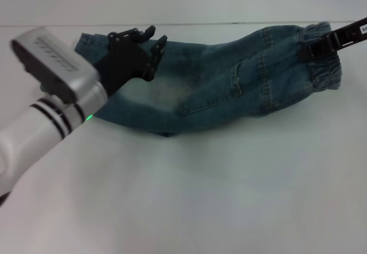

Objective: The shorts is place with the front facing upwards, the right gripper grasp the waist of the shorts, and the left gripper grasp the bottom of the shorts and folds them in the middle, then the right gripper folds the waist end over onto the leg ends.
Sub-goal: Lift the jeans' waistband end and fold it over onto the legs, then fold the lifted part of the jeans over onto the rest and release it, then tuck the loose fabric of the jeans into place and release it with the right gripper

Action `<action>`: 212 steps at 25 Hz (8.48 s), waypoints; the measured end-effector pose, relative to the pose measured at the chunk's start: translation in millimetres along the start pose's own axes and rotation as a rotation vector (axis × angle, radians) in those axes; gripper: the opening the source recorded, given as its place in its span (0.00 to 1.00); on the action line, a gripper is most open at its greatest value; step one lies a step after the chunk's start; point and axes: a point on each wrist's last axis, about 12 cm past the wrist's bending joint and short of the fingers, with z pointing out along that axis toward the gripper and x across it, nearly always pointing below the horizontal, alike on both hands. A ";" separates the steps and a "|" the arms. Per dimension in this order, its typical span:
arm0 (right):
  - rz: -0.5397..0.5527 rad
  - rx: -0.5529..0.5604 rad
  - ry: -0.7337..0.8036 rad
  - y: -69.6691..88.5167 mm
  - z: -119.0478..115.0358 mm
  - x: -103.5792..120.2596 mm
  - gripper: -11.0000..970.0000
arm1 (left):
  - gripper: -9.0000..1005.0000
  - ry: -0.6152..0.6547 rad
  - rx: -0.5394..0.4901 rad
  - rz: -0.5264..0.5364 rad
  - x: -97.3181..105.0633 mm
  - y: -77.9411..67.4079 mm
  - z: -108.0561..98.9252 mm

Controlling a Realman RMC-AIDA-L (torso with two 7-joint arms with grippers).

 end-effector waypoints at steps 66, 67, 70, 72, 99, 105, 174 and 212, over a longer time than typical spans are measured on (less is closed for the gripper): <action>-0.172 -0.190 -0.177 53.5 -54.7 -40.4 0.12 | 0.01 -0.001 0.161 0.109 7.5 -113.3 -8.7; -0.170 -0.188 -0.177 52.4 -54.8 -39.3 0.12 | 0.01 -0.001 0.129 0.102 10.5 -108.2 -13.1; -0.175 -0.186 -0.173 49.7 -53.9 -36.1 0.12 | 0.01 0.013 0.022 0.071 19.3 -93.9 -25.5; -0.181 -0.187 -0.166 49.0 -52.3 -35.0 0.12 | 0.01 0.016 -0.067 0.038 23.8 -83.2 -33.8; -0.504 -0.295 0.160 120.5 99.6 -58.4 0.12 | 0.02 -0.231 -0.775 -0.532 59.2 7.3 -178.8; -0.555 -0.266 0.191 141.4 129.1 -56.6 0.18 | 0.02 -0.228 -0.778 -0.536 59.9 6.1 -179.7; -0.605 0.016 0.441 109.6 123.3 -35.5 0.86 | 0.02 -0.130 -0.772 -0.568 67.8 13.2 -163.9; -0.609 -0.028 0.021 136.5 147.8 -78.7 0.10 | 0.02 -0.101 -0.805 -0.581 73.7 12.1 -173.2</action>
